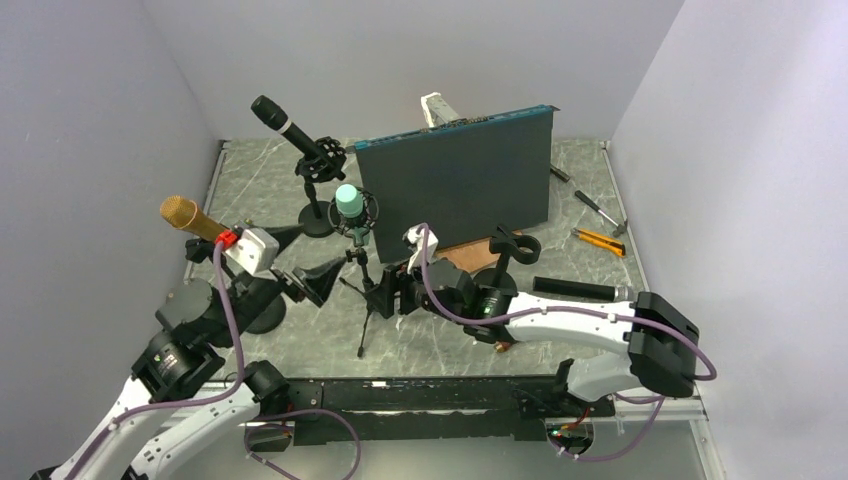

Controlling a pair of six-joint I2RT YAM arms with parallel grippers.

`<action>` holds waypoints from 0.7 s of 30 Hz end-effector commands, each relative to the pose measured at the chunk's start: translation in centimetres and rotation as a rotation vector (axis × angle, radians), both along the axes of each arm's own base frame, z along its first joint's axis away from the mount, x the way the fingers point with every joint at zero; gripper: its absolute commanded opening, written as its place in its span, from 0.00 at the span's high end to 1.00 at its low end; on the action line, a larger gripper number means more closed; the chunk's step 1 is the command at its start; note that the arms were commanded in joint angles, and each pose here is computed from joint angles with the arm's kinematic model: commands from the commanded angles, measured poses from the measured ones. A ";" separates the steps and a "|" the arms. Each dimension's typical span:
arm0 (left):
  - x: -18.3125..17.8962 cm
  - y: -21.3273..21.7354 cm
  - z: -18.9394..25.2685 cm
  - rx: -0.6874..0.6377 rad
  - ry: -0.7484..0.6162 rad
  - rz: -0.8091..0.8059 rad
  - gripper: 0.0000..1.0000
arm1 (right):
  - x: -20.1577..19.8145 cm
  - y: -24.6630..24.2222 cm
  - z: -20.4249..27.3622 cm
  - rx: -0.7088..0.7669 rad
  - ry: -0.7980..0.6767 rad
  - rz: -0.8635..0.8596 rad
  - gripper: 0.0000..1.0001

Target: Remove the microphone from the stand

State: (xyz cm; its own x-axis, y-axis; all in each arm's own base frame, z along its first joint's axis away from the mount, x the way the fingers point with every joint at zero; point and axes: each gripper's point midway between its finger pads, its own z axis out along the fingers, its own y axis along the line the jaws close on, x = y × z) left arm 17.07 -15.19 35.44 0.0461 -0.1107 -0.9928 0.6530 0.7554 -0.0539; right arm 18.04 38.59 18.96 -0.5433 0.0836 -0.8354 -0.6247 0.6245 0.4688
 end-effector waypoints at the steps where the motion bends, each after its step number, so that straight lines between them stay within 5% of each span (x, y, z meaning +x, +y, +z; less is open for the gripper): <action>1: 2.1 1.4 2.3 0.107 -0.069 0.124 0.01 | 0.7 1.7 1.5 0.079 0.011 0.064 0.35; 7: 2.7 -0.1 1.4 0.111 -0.107 0.082 0.00 | 1.0 2.4 0.5 0.043 -0.030 0.135 0.39; 14: 3.2 0.6 2.8 -0.014 0.014 0.150 0.01 | 0.4 3.3 0.2 0.040 -0.032 0.191 0.44; 21: 6.8 -0.6 5.2 0.097 0.054 0.240 0.01 | 0.7 2.6 0.7 0.041 -0.041 0.159 0.30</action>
